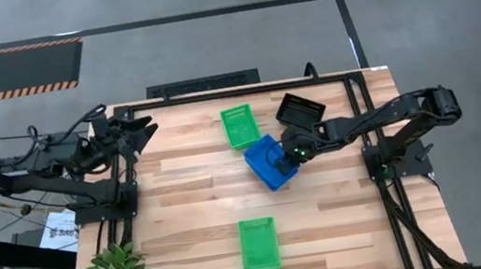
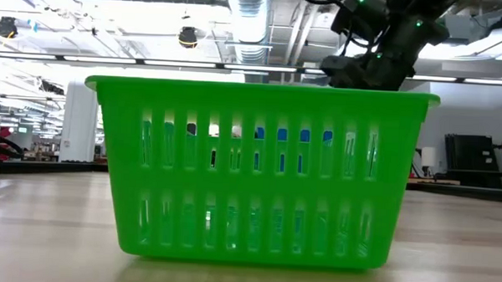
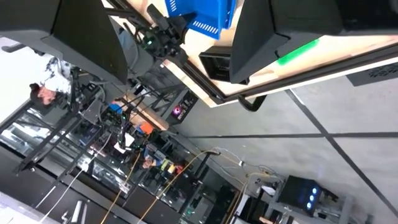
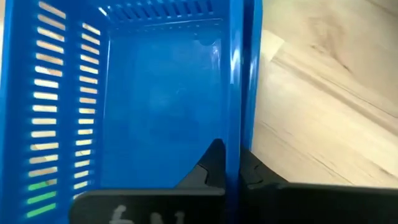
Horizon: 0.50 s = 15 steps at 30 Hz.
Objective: Stack baskets by color
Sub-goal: Stack the bottom blue bin on the top stacked blue bins
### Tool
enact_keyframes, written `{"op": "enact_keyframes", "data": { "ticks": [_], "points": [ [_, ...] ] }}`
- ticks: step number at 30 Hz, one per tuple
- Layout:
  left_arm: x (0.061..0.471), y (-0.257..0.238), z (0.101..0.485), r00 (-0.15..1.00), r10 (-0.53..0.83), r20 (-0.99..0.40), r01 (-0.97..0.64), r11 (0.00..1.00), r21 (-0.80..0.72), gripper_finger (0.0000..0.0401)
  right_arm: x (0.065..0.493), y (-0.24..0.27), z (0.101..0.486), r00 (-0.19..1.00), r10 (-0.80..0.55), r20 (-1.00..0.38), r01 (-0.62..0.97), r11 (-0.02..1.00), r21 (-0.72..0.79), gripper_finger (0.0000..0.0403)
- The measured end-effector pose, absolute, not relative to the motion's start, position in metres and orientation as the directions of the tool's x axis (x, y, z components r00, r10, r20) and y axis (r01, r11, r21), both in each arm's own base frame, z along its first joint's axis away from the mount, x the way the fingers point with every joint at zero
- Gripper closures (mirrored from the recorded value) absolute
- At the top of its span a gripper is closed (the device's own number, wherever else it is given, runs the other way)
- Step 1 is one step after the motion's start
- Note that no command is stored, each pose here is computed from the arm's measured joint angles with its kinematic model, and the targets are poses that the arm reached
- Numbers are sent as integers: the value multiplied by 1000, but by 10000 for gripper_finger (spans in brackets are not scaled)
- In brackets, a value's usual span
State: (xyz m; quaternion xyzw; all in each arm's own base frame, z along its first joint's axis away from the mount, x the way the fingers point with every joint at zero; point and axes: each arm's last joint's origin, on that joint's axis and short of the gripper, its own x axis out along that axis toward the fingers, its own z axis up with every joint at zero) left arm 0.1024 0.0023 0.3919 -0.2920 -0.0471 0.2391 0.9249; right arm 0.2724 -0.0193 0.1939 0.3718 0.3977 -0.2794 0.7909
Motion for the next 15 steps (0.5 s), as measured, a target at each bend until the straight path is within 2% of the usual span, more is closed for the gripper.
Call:
{"op": "enact_keyframes", "data": {
  "ticks": [8, 11, 15],
  "points": [
    [102, 2, 392, 881, 470, -54, -417, 715, -561, 131, 275, -19, 182, 482, -135, -866, 753, 568, 330, 384],
    [102, 2, 392, 881, 470, -55, -417, 715, -561, 131, 278, -18, 176, 464, -119, -878, 754, 573, 322, 360],
    [102, 2, 392, 881, 470, -55, -417, 715, -560, 131, 278, -17, 177, 468, -107, -877, 749, 575, 330, 307]
  ]
}}
